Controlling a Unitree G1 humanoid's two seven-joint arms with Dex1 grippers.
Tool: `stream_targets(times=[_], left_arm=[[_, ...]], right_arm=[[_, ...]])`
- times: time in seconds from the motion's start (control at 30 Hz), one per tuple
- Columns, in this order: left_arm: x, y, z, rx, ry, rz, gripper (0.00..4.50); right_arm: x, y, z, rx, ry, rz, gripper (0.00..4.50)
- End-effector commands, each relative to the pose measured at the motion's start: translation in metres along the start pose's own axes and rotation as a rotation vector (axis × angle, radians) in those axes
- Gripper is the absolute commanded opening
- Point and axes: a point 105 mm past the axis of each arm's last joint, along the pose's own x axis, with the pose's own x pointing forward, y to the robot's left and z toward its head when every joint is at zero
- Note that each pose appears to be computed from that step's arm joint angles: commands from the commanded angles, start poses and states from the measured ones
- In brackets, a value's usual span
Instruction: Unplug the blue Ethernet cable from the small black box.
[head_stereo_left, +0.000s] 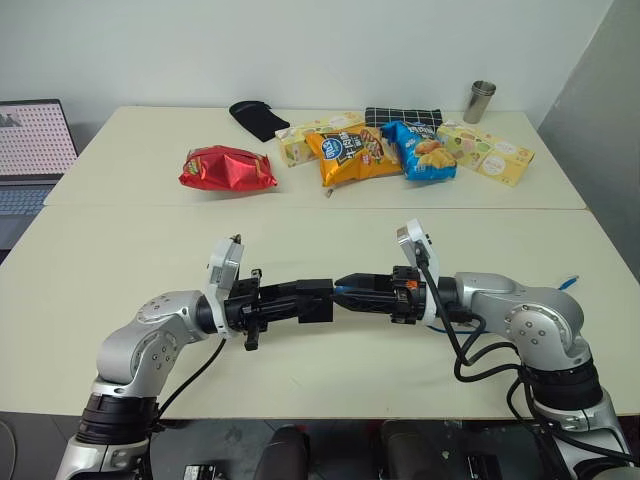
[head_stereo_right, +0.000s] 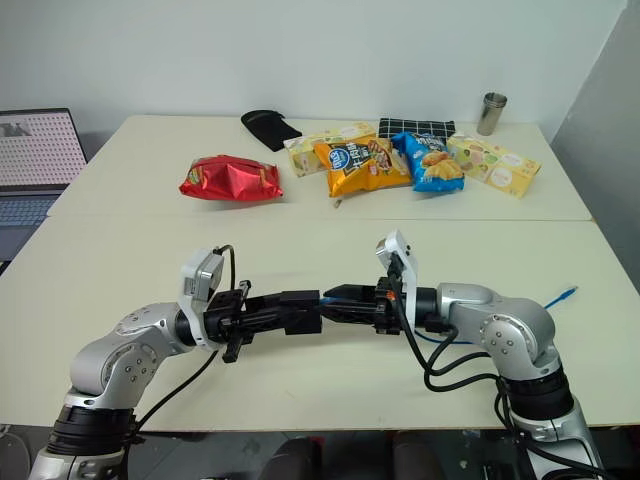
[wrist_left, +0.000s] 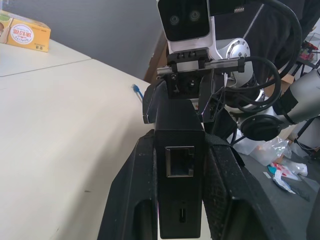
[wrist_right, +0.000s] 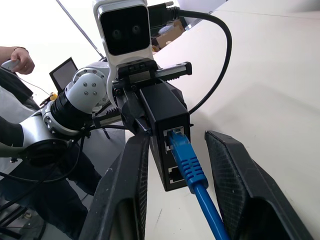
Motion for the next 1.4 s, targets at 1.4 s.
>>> stream_targets(times=[1.4], left_arm=[[-0.009,-0.006,0.002,-0.002,0.01,-0.006,0.79]], right_arm=[[-0.014,0.007,0.01,0.028,-0.005,0.081,0.1]])
